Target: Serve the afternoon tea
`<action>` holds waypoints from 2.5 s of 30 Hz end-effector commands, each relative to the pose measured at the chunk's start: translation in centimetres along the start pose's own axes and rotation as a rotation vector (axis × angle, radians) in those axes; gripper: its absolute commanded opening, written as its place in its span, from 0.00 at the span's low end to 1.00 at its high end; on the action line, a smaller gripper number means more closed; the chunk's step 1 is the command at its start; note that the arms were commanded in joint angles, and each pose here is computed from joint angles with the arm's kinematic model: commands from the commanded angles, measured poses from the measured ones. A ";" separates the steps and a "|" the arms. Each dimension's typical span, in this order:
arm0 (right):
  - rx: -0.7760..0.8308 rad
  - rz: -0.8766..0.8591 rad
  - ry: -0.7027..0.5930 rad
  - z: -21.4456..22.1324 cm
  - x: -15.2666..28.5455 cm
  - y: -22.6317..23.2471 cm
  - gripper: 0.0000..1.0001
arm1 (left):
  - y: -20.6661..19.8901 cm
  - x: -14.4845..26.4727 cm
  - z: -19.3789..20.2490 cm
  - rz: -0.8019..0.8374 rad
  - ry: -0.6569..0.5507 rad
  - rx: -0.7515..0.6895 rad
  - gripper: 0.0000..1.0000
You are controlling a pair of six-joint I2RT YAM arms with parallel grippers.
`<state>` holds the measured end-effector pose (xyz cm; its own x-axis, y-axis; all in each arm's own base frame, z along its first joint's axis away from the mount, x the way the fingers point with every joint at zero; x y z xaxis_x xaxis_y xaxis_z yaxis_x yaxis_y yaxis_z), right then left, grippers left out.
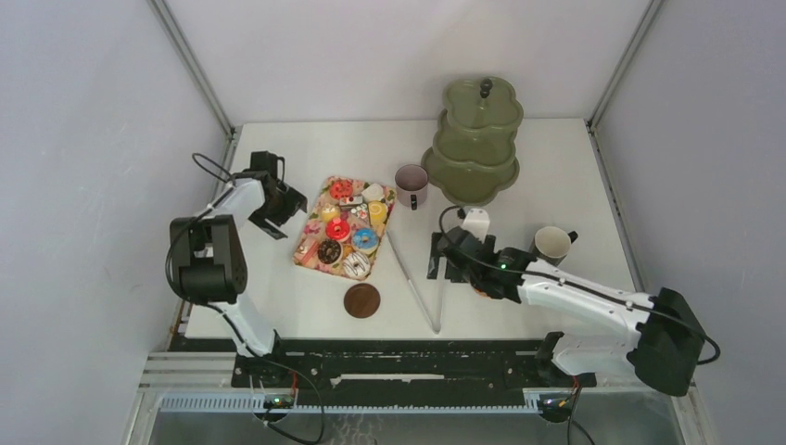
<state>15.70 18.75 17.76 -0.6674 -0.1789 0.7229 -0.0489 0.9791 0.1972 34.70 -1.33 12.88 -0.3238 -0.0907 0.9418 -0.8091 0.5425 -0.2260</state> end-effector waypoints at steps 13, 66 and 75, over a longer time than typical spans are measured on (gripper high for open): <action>-0.100 0.088 0.054 2.9 -4.7 2.5 0.81 | 2.6 12.1 2.5 0.303 -0.287 -0.358 0.87; 0.035 0.051 -0.017 -11.0 -15.4 7.4 0.60 | 4.0 16.0 3.9 0.407 -0.362 -0.473 0.92; 0.095 0.096 0.000 -11.8 -18.2 7.3 0.59 | 4.1 15.9 4.0 0.406 -0.356 -0.475 0.92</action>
<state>35.21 28.00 13.22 -0.6515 -0.0959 0.7526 -0.0381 0.9949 0.0938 24.24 -3.87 24.82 -0.7279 -0.0370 0.6846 -0.3501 0.8786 -0.3247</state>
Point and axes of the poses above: each gripper's point midway between its finger pads, its own x axis back along the fingers, its own y axis along the line the jaws close on, z = x × y, the point moved 9 cm from there along x, back along the fingers, and after that the axes turned 2 degrees about x, right-handed, at the moved point
